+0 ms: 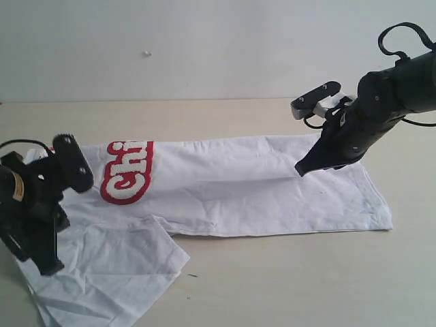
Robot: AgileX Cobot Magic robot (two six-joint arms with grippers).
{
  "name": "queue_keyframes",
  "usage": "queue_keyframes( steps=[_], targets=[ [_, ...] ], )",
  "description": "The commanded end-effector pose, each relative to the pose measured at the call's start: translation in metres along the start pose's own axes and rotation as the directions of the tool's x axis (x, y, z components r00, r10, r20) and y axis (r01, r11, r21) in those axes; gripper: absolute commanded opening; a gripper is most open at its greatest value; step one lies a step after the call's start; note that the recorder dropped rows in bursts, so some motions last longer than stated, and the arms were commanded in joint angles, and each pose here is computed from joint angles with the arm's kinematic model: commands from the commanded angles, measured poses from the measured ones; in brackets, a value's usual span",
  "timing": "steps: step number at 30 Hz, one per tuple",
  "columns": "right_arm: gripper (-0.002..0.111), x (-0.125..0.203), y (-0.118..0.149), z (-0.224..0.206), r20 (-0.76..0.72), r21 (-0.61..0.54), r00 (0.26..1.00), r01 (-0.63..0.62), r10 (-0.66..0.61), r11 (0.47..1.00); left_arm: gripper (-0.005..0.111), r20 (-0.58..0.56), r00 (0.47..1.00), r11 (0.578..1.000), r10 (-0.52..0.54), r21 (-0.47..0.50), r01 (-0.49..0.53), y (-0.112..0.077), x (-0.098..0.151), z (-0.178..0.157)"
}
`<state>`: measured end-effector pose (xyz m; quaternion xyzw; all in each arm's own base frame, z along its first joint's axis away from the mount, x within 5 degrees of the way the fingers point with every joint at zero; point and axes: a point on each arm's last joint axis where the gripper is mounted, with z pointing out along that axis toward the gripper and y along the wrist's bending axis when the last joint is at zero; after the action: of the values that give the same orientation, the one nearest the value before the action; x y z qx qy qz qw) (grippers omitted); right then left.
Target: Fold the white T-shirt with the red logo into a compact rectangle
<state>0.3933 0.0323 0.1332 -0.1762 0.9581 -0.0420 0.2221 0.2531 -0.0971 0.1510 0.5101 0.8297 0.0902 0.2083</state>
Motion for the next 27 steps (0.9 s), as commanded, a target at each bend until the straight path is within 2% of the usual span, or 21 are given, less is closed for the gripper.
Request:
queue_keyframes(
  steps=[1,4,9,13,17,21,27],
  targets=[
    [0.0,0.002,0.003,-0.002,-0.022,-0.024,0.999,-0.041,0.041,0.999,0.037,-0.004,0.99,0.989,0.138,0.049,-0.138,-0.033,-0.011,-0.018],
    [0.0,0.003,0.003,-0.002,-0.035,-0.027,0.998,-0.043,0.042,0.999,0.045,-0.072,0.977,0.975,0.201,0.115,-0.192,-0.054,-0.014,-0.026],
    [0.0,0.006,0.004,-0.002,-0.061,-0.033,0.997,-0.045,0.043,0.998,0.045,-0.136,0.97,0.963,0.203,0.206,-0.172,-0.073,-0.011,-0.03],
    [0.0,0.008,0.005,-0.003,-0.086,-0.04,0.995,-0.051,0.047,0.998,0.047,-0.164,0.971,0.961,0.173,0.246,-0.129,-0.079,-0.009,-0.032],
    [0.0,0.009,0.005,-0.003,-0.095,-0.044,0.995,-0.025,0.021,0.999,0.065,-0.153,0.983,0.954,0.105,0.296,-0.056,-0.085,-0.011,-0.034],
    [0.0,0.009,0.006,-0.003,-0.1,-0.052,0.994,-0.041,0.035,0.998,0.065,-0.15,0.987,0.944,0.062,0.329,-0.009,-0.088,-0.012,-0.034],
    [0.0,0.011,0.007,-0.003,-0.119,-0.059,0.992,-0.05,0.042,0.997,0.065,-0.107,0.992,0.913,0.062,0.409,-0.013,-0.096,-0.016,-0.035]
  ],
)
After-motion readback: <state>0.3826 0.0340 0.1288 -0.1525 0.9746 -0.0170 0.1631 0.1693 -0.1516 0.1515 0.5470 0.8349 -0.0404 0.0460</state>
